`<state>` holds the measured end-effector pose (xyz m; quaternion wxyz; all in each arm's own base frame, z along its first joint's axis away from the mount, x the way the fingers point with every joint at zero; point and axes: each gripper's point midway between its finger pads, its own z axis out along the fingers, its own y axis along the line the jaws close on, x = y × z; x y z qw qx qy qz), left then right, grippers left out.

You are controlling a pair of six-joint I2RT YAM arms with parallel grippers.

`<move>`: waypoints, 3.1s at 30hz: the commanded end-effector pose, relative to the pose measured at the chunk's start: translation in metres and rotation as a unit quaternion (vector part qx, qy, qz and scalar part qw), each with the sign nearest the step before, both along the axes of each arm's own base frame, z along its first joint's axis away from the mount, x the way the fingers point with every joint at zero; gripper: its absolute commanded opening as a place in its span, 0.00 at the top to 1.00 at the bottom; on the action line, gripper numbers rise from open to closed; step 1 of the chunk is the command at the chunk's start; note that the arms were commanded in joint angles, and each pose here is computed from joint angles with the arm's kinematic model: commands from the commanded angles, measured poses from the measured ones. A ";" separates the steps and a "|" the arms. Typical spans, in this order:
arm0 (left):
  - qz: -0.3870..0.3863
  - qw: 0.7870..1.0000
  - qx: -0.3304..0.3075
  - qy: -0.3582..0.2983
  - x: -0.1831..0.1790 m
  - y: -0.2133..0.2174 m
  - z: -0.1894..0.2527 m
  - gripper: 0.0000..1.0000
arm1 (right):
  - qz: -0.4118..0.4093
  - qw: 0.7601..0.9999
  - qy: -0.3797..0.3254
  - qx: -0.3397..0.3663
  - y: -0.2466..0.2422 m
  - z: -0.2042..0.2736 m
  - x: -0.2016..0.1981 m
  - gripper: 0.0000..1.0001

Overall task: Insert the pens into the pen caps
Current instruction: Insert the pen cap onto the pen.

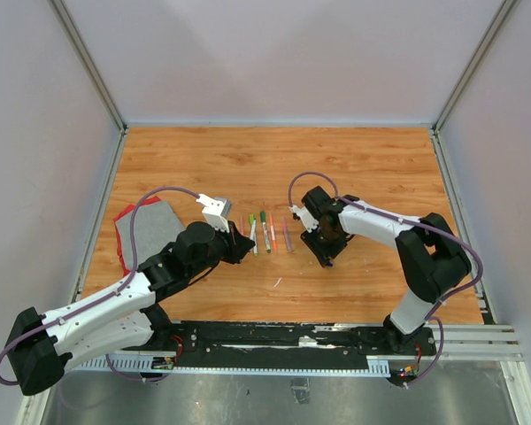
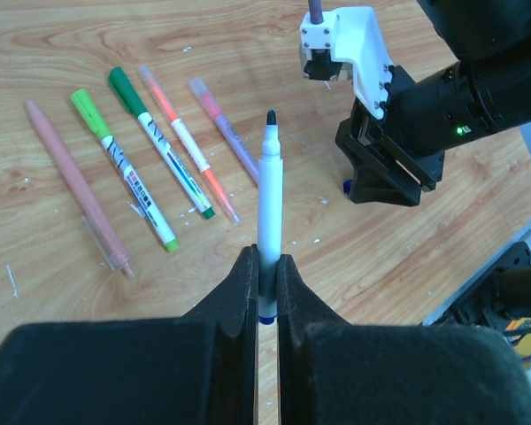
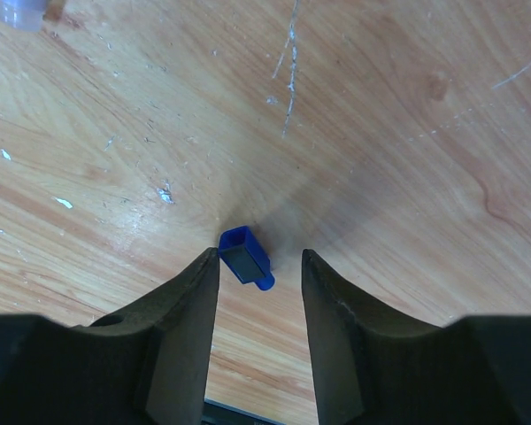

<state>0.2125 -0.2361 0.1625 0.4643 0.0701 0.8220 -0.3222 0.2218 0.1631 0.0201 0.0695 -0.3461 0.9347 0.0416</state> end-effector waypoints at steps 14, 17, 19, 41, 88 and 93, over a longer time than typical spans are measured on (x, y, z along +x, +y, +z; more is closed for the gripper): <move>0.009 1.000 -0.002 -0.010 0.005 0.002 0.005 0.99 | 0.010 0.999 0.037 0.007 0.006 -0.008 -0.005 0.75; 0.014 1.000 -0.001 -0.010 0.007 0.003 0.004 1.00 | 0.006 0.999 0.036 0.004 0.005 -0.009 -0.005 0.84; 0.018 1.000 -0.002 -0.008 0.009 0.003 0.003 0.99 | 0.001 1.000 0.031 0.004 0.004 -0.006 -0.004 0.88; 0.010 0.995 -0.019 -0.101 0.066 -0.037 0.029 0.99 | -0.134 0.919 -0.204 0.310 0.020 0.111 0.037 0.99; -0.118 0.979 -0.021 -0.162 0.025 -0.141 -0.004 0.99 | -0.210 0.646 -0.304 0.667 0.026 0.240 0.042 0.99; -0.127 0.977 -0.021 -0.172 0.021 -0.143 0.000 1.00 | -0.215 0.658 -0.291 0.661 0.034 0.231 0.045 0.99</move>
